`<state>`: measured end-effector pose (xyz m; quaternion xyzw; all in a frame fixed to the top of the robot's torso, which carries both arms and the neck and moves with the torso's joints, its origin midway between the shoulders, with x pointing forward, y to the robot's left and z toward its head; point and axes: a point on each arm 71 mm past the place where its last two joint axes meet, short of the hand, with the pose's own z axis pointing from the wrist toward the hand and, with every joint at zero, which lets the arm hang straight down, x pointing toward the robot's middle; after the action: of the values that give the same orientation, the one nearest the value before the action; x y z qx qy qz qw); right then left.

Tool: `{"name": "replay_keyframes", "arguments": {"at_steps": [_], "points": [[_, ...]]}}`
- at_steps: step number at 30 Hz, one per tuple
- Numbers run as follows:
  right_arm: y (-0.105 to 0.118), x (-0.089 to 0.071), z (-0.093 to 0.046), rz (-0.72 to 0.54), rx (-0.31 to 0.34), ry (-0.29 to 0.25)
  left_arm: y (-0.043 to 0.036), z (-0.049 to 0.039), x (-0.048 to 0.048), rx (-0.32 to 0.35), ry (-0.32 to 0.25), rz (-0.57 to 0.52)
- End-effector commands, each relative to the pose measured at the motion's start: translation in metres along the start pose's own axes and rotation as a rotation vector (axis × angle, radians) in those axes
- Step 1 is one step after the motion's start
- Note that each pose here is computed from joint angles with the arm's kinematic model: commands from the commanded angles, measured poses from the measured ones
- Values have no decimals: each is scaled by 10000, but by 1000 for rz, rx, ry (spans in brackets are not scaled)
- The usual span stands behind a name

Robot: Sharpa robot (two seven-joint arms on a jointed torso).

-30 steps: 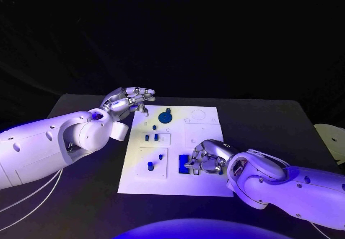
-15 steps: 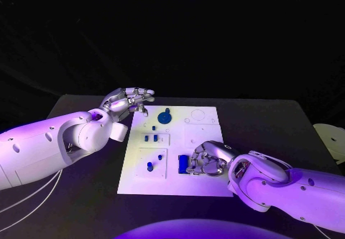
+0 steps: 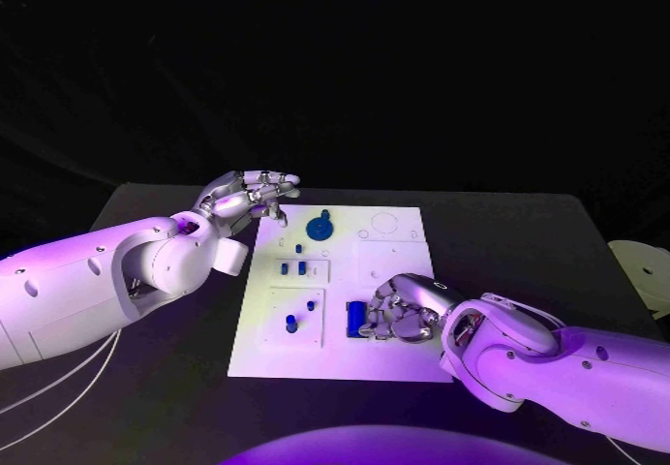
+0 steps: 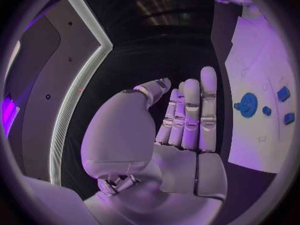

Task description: Assemble the parts on the task board

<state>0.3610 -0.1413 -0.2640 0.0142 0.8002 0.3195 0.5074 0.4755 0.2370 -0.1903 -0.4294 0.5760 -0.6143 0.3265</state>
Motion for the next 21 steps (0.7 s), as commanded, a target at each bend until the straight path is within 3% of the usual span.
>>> {"name": "replay_keyframes", "arguments": {"at_steps": [1,14,21], "points": [[-11,12,17,-9,-1,7,-4,5,28,6,20,-5],[-37,4,43,-51,8,-5,-3,4,28,4,21,-5],[-55,-65,-29,-28,-4,-55,-3,0,20,3,19,-4]]}}
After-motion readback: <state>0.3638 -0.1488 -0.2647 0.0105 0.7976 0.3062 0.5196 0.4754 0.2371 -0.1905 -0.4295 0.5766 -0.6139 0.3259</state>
